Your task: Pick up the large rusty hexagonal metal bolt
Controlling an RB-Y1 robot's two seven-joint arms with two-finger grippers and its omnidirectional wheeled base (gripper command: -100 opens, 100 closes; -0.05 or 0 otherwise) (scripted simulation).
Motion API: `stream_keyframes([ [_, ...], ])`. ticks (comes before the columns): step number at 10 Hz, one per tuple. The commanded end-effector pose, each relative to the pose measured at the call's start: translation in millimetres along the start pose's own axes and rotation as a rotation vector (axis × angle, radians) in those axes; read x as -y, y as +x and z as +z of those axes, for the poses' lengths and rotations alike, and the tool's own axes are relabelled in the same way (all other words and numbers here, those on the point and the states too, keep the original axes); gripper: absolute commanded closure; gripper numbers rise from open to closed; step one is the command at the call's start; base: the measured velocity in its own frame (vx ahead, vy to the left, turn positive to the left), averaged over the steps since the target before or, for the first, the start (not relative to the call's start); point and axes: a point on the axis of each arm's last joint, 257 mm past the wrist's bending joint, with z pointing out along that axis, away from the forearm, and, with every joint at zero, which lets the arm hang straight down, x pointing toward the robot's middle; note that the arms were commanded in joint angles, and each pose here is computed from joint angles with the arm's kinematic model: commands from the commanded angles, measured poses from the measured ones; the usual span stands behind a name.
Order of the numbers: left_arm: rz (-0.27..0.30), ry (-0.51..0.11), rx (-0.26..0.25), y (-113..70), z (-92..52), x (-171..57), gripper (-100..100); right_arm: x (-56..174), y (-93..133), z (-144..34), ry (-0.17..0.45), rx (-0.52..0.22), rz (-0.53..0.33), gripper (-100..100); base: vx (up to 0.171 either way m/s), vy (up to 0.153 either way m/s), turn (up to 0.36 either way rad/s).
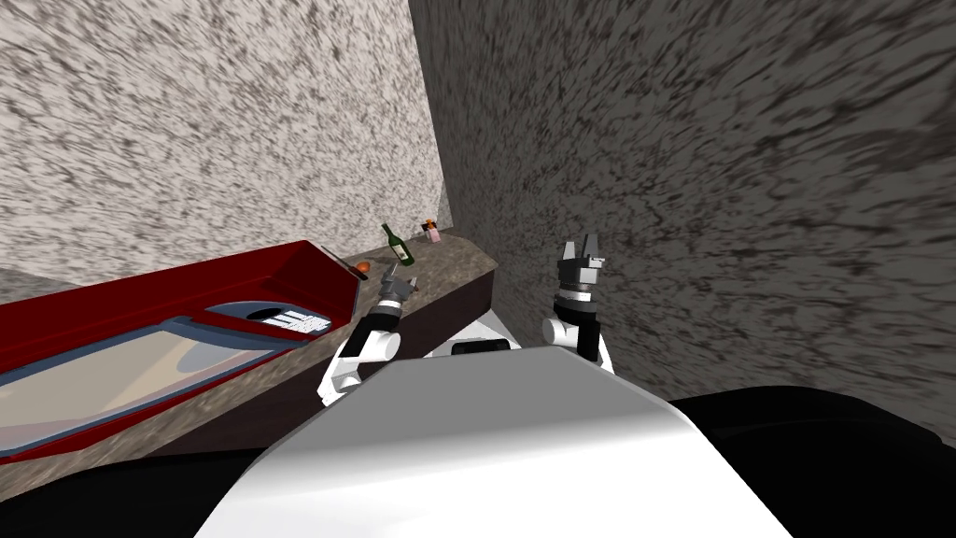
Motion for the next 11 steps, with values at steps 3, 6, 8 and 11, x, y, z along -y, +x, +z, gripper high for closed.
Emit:
stream_keyframes([
  [3, -0.058, -0.087, 0.026, -13.7, 1.9, -14, -100, 0, 0, 0.0, 0.000, 0.000, 0.000, 0, 0.017, -0.006, -0.045],
  [6, -0.084, -0.143, 0.048, -22.5, 1.6, -24, -100, 0, 0, 0.0, 0.000, 0.000, 0.000, 0, 0.020, -0.005, -0.037],
  [8, -0.110, -0.189, 0.066, -30.3, 1.2, -32, -100, 0, 0, 0.0, 0.000, 0.000, 0.000, 0, 0.019, -0.004, -0.042],
  [11, -0.159, -0.259, 0.099, -44.7, 0.4, -42, -100, 0, 0, 0.0, 0.000, 0.000, 0.000, 0, 0.017, -0.005, -0.046],
])
